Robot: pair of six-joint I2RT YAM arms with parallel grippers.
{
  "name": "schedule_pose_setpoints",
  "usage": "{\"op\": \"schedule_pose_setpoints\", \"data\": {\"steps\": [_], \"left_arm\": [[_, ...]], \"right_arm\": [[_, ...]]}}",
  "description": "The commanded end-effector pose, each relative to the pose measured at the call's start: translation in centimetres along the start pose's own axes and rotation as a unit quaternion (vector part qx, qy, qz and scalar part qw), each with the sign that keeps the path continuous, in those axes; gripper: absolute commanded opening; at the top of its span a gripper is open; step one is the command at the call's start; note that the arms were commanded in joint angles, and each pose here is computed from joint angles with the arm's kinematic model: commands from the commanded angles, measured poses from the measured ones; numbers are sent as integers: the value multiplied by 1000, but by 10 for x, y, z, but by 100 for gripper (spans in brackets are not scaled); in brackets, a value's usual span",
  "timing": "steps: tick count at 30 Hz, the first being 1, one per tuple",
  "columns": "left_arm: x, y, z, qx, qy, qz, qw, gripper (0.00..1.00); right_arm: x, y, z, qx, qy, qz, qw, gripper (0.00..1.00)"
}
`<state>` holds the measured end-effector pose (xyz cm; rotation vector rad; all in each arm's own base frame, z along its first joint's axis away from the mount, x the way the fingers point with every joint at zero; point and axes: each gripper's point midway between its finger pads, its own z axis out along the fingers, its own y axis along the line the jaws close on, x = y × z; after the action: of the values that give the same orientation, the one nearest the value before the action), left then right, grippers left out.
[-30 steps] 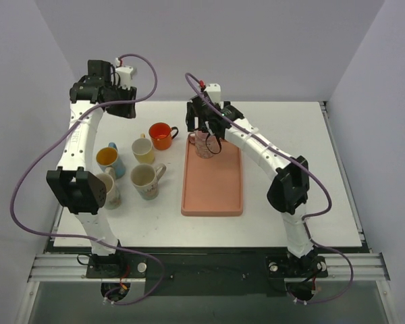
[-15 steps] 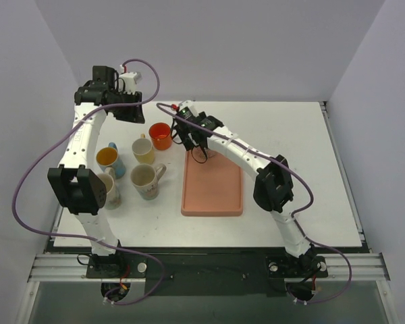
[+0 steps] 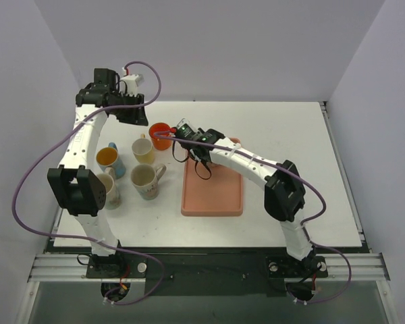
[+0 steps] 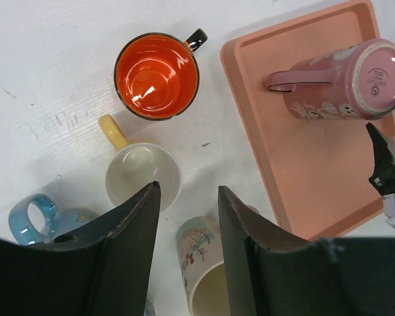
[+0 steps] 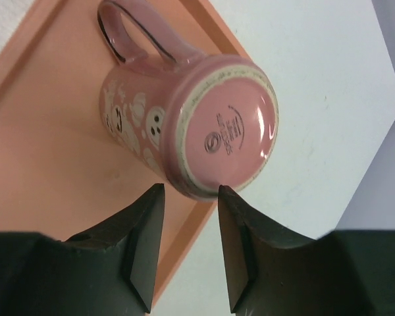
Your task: Turn the mug right side up
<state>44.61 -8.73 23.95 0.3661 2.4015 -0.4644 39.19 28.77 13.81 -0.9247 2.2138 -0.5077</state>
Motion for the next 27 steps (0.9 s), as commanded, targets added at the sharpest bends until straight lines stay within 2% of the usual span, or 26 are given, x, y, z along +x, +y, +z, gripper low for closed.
{"op": "schedule_pose_setpoints", "data": {"steps": [1, 4, 8, 10, 11, 13, 14, 16, 22, 27], "left_arm": [[-20, -29, -25, 35, -53, 35, 997, 51], [-20, -30, -24, 39, -53, 33, 997, 51], [-17, -28, -22, 37, -50, 30, 998, 51], [-17, -27, -21, 35, -51, 27, 998, 51], [-18, -26, -21, 31, -52, 26, 998, 51], [-20, -22, -22, 19, -55, 31, 998, 51], [-22, -17, -23, 12, -57, 30, 998, 51], [-23, -5, -27, -4, -59, 21, 998, 51], [-21, 23, -41, -22, -73, -15, 997, 51], [-13, 17, -40, 0, -70, -23, 997, 51]], "right_arm": [[18, -22, -46, -40, -1, -12, 999, 34], [33, -17, -55, -68, 8, -5, 998, 34], [38, -41, -63, -39, 17, 33, 999, 38], [21, -47, -71, -31, -4, 70, 997, 45], [5, -44, -76, -41, -22, 112, 993, 48], [-24, -20, -80, -109, -55, 133, 984, 59], [-39, -7, -82, -146, -74, 139, 977, 60], [-65, -2, -80, -163, -100, 138, 972, 63], [-90, 32, -16, -179, -99, 54, 977, 68], [-70, 36, 25, -162, -50, 29, 985, 73]]}}
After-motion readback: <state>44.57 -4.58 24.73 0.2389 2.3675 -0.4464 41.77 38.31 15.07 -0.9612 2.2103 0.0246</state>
